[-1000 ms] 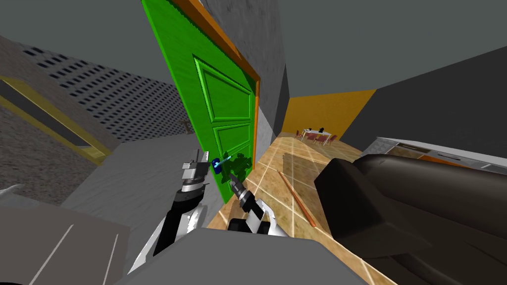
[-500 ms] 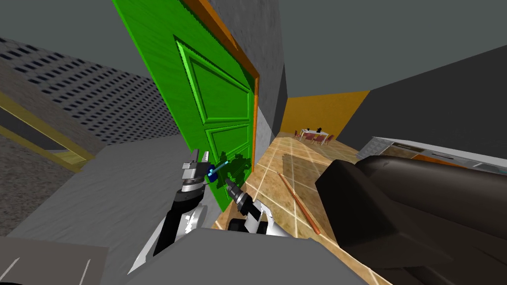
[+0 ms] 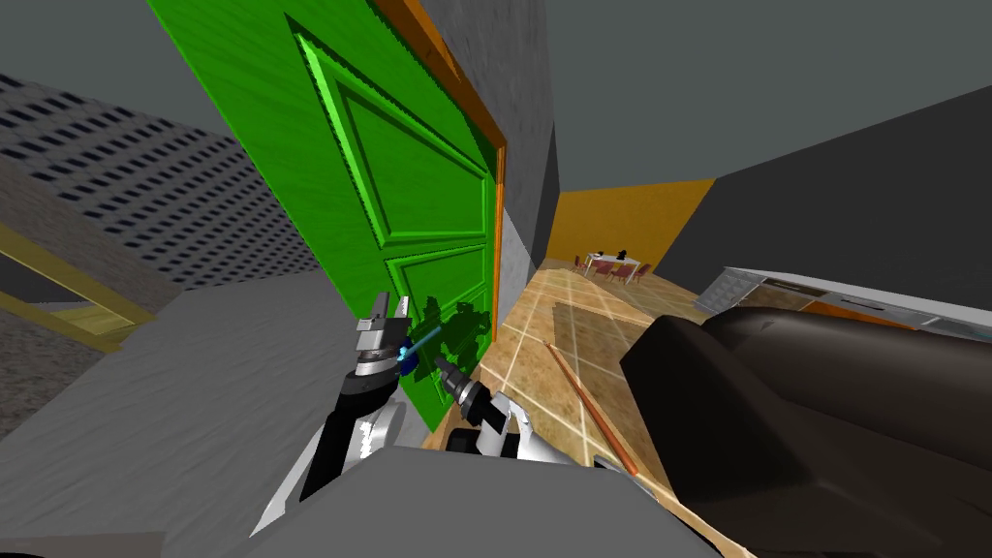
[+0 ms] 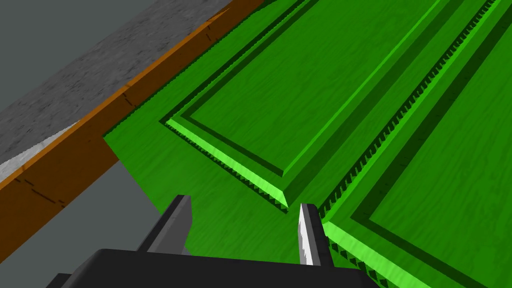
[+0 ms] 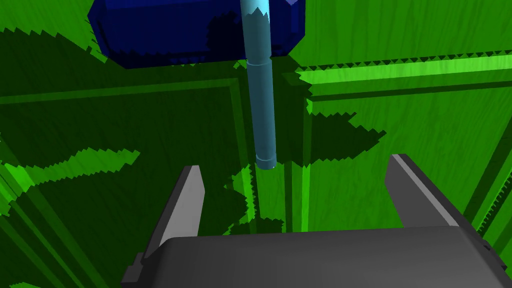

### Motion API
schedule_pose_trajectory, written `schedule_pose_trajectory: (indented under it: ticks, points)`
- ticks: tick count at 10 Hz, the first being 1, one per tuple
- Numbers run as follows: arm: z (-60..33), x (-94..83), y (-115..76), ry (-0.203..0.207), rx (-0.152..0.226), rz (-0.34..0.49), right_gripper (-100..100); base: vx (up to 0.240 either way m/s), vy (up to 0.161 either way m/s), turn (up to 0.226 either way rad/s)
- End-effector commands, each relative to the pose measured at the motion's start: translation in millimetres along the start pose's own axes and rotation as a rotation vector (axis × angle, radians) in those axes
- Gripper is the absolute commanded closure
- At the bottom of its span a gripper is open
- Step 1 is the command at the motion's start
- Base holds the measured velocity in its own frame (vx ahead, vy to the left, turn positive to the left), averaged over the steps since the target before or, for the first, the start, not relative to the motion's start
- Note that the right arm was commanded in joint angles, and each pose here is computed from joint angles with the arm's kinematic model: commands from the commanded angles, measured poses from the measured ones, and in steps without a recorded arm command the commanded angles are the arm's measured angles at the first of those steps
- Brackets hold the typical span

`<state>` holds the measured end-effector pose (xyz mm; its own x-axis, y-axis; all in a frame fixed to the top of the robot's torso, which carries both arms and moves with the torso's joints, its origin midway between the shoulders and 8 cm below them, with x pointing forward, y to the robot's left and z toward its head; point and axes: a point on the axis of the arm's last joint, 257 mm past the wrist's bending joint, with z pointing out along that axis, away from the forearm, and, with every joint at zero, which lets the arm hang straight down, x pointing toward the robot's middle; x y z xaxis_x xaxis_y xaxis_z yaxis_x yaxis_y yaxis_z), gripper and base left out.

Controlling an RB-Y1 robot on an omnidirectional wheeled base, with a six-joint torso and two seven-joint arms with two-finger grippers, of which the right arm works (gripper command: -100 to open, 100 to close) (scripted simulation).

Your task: Push the door open

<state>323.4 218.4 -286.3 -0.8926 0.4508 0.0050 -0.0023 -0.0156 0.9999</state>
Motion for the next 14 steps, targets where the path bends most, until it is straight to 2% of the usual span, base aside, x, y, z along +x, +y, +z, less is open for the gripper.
schedule_pose_trajectory:
  ticks: [1,5,11,12,14]
  points:
    - [0.0,0.0,0.0,0.0,0.0,0.0,-100,0.102,0.038,-0.014]
    - [-1.6,-7.2,-6.9,-0.016,0.009,-0.005,-100,0.085,0.152,0.035]
    - [1.3,-9.0,-6.9,-0.028,0.005,-0.001,-100,0.083,0.145,0.025]
    - [1.3,-9.0,-6.9,-0.028,0.005,-0.001,100,-0.007,-0.008,-0.003]
    - [1.3,-9.0,-6.9,-0.028,0.005,-0.001,100,-0.012,-0.022,0.003]
